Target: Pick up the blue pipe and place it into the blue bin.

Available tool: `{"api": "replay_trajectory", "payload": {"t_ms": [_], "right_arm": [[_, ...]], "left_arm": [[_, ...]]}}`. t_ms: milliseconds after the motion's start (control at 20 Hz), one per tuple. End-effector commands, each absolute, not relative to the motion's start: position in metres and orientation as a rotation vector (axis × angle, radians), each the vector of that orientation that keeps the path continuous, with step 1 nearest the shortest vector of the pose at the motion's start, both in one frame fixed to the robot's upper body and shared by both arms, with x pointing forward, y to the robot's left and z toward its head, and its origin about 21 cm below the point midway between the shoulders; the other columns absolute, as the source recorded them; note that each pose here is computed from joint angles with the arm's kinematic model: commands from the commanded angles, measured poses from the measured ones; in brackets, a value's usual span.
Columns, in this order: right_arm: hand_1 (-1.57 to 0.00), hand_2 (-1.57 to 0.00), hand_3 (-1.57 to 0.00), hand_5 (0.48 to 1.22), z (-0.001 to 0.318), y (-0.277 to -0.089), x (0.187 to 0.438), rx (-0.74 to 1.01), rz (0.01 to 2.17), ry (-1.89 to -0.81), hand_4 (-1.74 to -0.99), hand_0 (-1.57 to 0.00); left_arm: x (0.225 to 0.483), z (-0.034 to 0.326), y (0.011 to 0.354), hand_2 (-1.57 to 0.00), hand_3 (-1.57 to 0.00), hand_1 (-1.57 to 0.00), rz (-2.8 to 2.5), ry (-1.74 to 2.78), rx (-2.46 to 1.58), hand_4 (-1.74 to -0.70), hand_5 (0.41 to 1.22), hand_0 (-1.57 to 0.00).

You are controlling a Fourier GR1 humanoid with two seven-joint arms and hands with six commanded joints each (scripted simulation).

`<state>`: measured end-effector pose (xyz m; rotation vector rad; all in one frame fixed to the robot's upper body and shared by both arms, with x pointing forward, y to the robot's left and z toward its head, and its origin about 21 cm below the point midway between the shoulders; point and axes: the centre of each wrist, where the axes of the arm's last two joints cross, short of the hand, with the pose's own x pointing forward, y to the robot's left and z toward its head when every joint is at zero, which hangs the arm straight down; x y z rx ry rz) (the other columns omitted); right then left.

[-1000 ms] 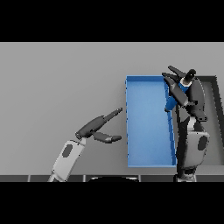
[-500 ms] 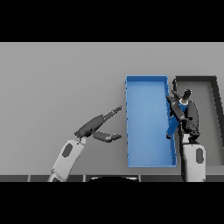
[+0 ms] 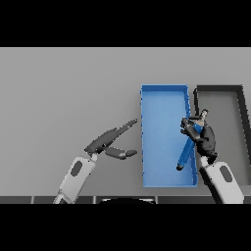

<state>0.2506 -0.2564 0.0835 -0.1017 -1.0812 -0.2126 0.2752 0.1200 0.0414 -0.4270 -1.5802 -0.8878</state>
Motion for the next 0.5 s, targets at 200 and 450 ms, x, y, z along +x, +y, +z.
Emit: {"api": "replay_trajectory", "payload": {"t_ms": [200, 450], "right_arm": [[-0.52, -0.50, -0.15, 1.108, 0.078, -0.260, 0.252, -0.113, -0.205, -0.982, -1.339, -0.55], [-0.17, -0.16, -0.05, 0.870, 0.080, -0.257, 0.254, -0.241, 0.128, -0.906, -1.219, -0.18]], "left_arm": [[0.274, 0.042, 0.119, 0.00, 0.00, 0.00, -0.884, -1.576, -0.431, -0.93, 0.494, 0.00], [0.273, 0.039, 0.116, 0.00, 0.00, 0.00, -0.881, -1.557, -0.428, -0.93, 0.495, 0.00]]}}
